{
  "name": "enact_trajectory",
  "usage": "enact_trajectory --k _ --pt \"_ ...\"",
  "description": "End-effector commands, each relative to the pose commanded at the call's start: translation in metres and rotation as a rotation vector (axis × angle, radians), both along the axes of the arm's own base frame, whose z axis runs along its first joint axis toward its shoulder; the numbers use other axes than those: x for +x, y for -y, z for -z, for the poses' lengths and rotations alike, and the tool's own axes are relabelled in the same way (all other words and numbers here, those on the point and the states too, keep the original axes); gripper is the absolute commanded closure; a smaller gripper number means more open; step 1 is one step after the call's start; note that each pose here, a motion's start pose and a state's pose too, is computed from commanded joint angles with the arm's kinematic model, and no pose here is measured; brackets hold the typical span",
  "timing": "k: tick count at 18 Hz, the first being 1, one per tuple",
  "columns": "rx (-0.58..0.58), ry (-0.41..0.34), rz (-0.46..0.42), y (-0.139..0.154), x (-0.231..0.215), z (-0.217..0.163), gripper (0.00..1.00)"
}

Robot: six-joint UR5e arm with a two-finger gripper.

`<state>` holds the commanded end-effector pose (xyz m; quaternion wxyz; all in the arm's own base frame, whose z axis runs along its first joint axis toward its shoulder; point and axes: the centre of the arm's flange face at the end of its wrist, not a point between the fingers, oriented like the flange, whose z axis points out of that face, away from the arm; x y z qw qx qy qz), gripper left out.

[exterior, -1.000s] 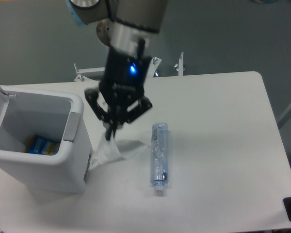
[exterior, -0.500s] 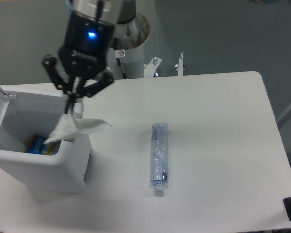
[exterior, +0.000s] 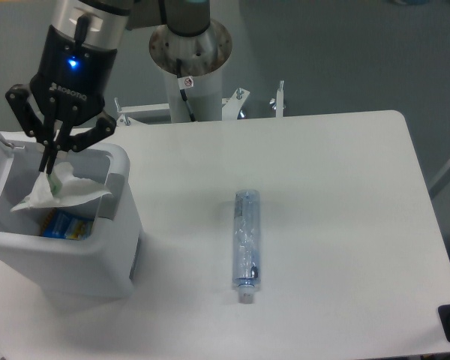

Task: Place the trash in the trash can
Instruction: 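Carry the tissue over the white bin and open the gripper, then move the open gripper back over the clear plastic bottle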

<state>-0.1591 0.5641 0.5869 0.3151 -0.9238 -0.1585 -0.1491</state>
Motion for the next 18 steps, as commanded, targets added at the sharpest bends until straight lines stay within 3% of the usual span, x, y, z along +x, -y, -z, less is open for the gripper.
enact_trajectory --k 8,11,13,18 --pt "0.010 -0.022 -0.024 0.003 -0.012 -0.011 0.19" --pt "0.005 -0.028 -0.100 0.013 -0.063 -0.006 0.18" --pt "-0.003 -0.045 -0.134 0.021 -0.105 0.004 0.11" --pt "-0.076 -0.116 -0.131 0.028 -0.165 0.044 0.01"
